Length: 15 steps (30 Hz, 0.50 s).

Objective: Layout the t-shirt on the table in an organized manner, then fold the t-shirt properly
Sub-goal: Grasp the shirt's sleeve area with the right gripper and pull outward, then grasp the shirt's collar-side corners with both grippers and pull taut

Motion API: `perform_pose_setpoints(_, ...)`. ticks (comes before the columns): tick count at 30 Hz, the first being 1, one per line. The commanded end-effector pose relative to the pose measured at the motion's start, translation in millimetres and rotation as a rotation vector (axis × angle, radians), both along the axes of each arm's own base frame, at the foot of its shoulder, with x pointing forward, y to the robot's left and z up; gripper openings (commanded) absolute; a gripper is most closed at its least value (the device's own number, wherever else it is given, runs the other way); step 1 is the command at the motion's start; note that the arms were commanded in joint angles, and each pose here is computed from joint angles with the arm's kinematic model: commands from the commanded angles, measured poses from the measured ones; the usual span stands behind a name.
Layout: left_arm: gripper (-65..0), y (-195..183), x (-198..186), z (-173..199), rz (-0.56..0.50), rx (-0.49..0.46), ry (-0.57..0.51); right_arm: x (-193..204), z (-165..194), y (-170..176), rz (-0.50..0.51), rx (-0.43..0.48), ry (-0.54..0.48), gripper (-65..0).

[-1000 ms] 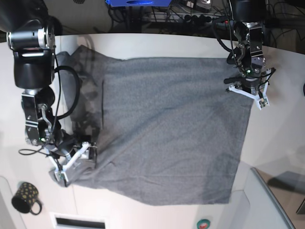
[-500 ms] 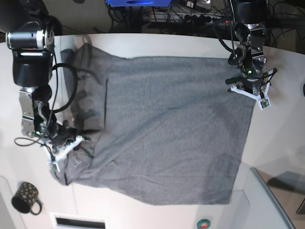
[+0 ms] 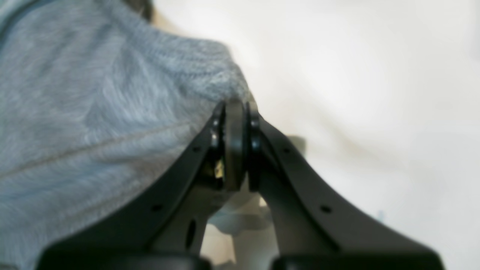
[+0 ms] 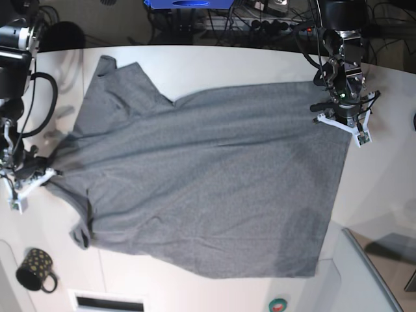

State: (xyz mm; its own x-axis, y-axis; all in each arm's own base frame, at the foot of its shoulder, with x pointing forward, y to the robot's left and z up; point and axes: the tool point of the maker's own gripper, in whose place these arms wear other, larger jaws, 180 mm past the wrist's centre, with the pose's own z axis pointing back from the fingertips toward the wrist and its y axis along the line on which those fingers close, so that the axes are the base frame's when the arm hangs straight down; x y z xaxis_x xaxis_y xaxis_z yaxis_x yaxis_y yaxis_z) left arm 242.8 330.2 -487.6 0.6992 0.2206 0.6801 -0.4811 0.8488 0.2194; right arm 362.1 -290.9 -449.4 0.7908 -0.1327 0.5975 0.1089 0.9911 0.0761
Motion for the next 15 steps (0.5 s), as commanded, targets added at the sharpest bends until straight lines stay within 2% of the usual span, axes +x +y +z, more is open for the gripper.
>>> perform_pose_setpoints(1, -65.0, 3, -12, -6, 0.023, -0.019, 0.051, 17, 21, -13, -0.013, -0.022, -0.066, -64.7)
perform_pose_setpoints(4, -65.0, 3, -10, -4, 0.021, -0.019, 0.044, 2, 9, -13, -0.009, -0.017, 0.019, -56.7)
perform_pose_setpoints(5, -65.0, 3, -8, 0, 0.019, -0.017, 0.034, -1, 8, -10, -0.002, -0.014, 0.046, -51.6)
perform_pose_setpoints(8, -65.0, 0, -2, 16, 0.003, -0.007, -0.016, -12, 16, 2, 0.037, -0.022, 0.094, -30.6)
perform_pose_setpoints(10, -65.0, -2, 7, 31, -0.011, 0.004, -0.059, -15, 31, 17, 0.065, -0.030, 0.050, -21.0)
perform_pose_setpoints(11, -65.0, -3, 8, 38, -0.019, 0.011, -0.077, -21, 38, 21, 0.062, -0.033, 0.024, -19.4)
perform_pose_setpoints(15, -65.0, -10, 10, 67, -0.057, 0.036, -0.147, -58, 61, 52, 0.077, -0.033, -0.035, -23.0)
